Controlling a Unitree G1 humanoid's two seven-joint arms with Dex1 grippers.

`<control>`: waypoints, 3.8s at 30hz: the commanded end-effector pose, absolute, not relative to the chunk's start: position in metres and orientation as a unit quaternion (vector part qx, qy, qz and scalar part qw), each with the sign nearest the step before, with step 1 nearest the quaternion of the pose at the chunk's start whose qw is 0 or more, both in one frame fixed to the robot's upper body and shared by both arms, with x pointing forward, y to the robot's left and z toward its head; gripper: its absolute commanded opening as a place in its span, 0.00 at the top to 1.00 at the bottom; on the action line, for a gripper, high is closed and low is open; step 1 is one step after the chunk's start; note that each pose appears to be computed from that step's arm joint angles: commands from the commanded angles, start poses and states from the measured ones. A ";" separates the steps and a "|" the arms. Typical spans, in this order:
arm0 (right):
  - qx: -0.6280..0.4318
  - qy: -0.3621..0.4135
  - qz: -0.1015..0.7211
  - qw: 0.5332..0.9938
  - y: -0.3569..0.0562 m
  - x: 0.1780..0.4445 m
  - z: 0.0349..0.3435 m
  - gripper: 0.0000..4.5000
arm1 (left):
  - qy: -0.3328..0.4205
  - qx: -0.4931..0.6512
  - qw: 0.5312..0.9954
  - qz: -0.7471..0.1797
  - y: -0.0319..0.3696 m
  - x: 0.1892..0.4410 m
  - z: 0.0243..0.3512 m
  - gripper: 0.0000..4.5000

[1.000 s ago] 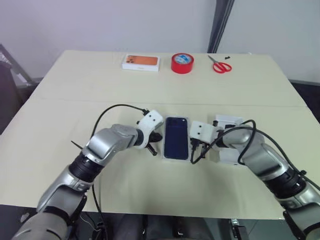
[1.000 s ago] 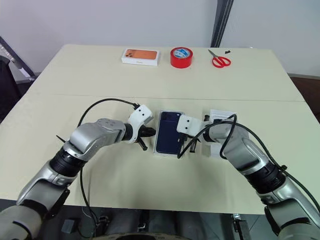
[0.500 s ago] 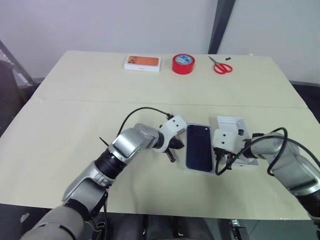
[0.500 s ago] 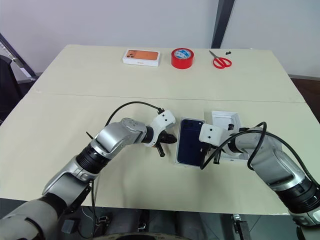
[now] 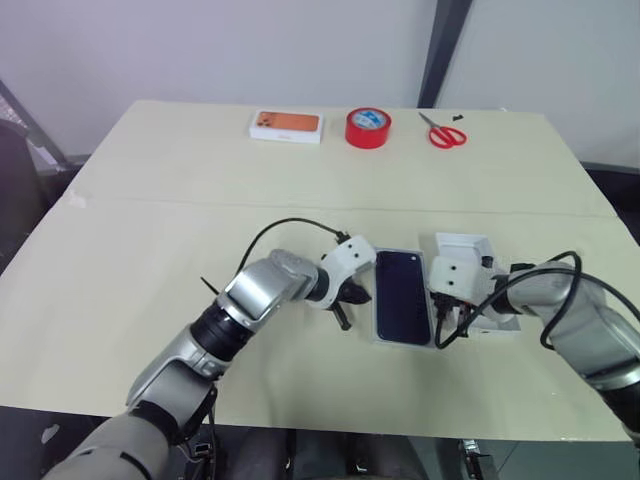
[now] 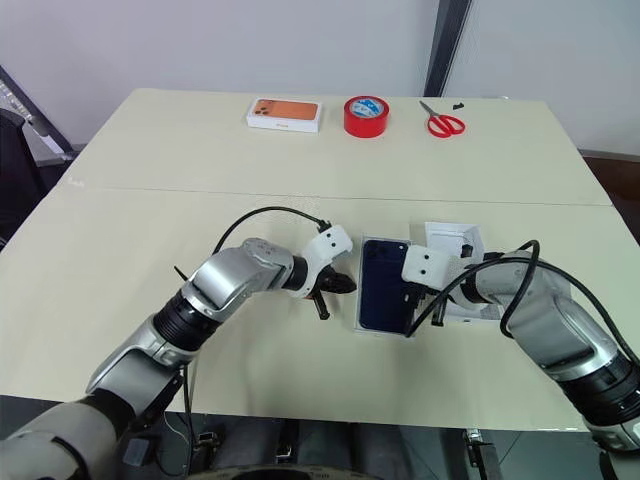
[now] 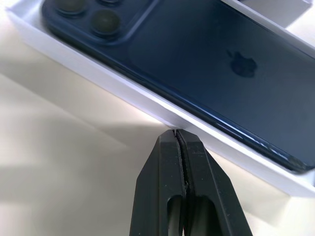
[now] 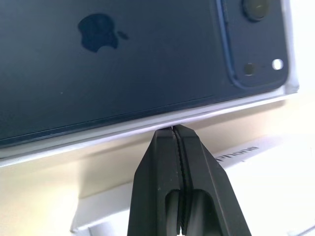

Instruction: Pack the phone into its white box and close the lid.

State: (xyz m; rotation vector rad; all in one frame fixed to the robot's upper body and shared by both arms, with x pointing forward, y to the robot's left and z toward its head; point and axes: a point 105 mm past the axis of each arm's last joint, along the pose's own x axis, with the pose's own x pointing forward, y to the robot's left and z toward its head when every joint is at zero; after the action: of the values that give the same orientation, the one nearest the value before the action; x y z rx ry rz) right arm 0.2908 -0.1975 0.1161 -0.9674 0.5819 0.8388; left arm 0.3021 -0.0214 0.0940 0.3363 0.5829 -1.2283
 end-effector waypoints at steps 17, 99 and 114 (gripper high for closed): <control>-0.169 0.353 0.257 0.884 -0.222 0.275 0.160 0.41 | 0.043 0.163 0.765 -0.621 0.022 0.278 0.144 1.00; 0.368 0.260 0.285 0.846 -0.089 0.276 0.175 0.29 | -0.008 0.116 0.804 -0.583 0.036 0.299 0.142 1.00; -0.067 0.262 0.214 0.939 -0.189 0.306 0.187 0.45 | -0.005 0.043 0.815 -0.578 0.014 0.308 0.165 1.00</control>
State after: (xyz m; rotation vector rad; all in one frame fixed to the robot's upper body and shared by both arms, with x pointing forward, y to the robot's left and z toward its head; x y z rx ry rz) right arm 0.3067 -0.1945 0.1757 -0.0196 0.5932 0.3941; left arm 0.2994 0.0057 0.1422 0.1344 0.0423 -1.2864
